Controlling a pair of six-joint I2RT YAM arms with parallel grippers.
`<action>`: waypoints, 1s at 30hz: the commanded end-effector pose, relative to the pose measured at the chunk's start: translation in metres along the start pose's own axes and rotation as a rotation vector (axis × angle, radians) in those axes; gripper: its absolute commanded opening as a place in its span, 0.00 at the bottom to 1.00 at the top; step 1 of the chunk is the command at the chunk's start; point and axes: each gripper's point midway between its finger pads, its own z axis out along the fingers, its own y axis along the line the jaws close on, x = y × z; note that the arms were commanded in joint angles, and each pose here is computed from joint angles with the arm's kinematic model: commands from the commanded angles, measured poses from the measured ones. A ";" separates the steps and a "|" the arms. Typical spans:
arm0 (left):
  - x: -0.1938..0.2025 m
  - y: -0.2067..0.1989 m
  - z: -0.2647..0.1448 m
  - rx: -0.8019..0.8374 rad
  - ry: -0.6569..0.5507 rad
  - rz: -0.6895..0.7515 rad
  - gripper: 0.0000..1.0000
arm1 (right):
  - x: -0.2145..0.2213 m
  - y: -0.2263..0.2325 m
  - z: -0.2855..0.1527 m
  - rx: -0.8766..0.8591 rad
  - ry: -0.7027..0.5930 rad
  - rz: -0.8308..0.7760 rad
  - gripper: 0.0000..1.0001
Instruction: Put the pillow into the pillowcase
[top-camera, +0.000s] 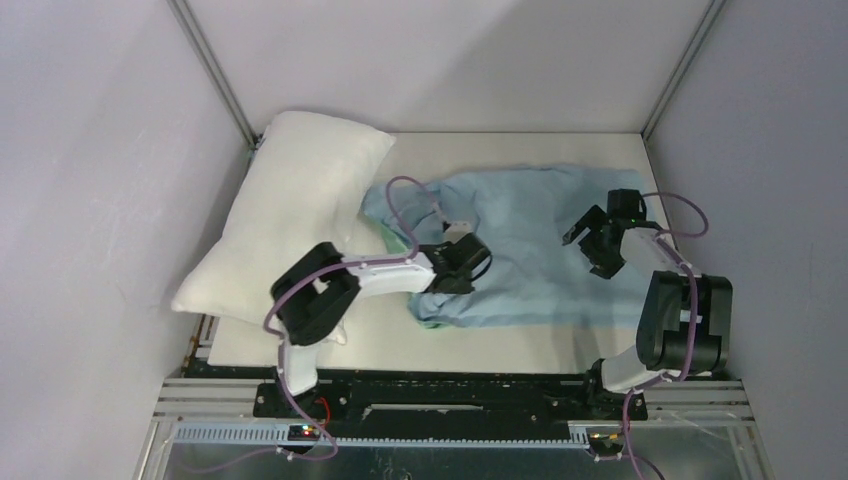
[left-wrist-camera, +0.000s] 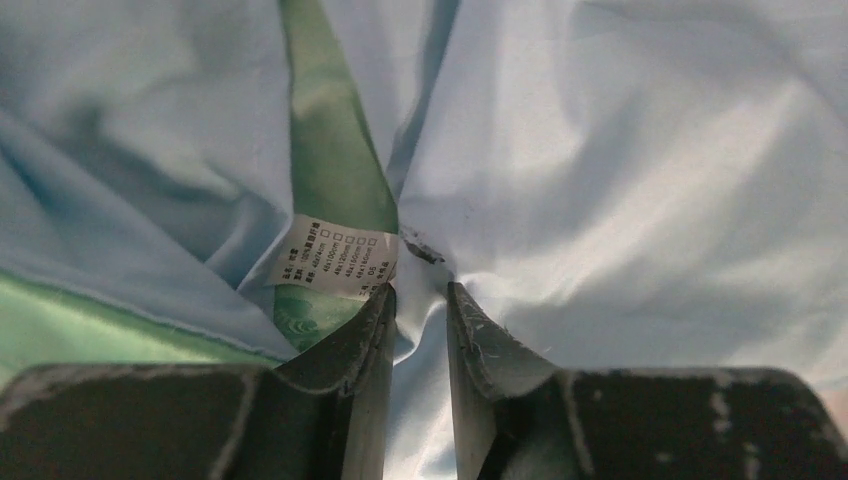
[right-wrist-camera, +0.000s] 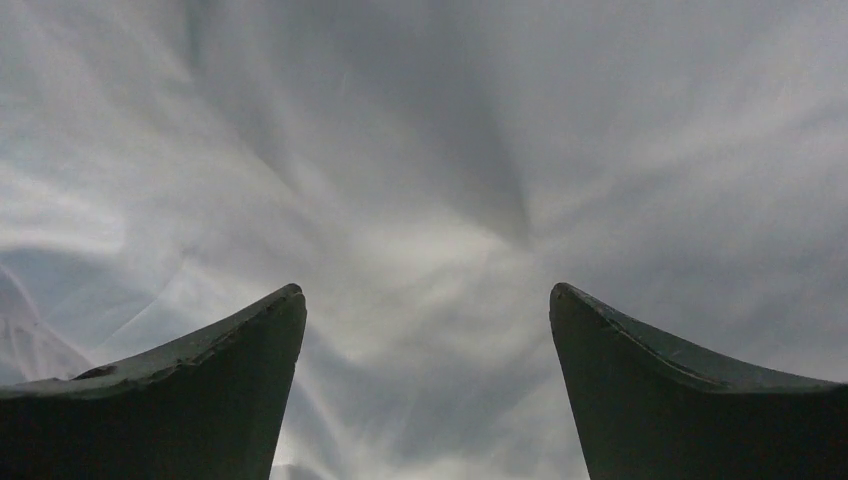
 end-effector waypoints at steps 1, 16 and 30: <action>0.011 -0.062 0.014 0.108 0.079 0.024 0.28 | -0.024 0.006 -0.021 -0.065 -0.070 -0.013 0.94; -0.007 0.005 -0.095 0.153 -0.094 -0.058 0.53 | 0.032 0.099 -0.091 -0.237 -0.121 -0.341 0.96; 0.013 0.093 -0.121 0.038 -0.146 -0.132 0.46 | 0.180 0.141 -0.104 -0.349 0.062 -0.718 0.95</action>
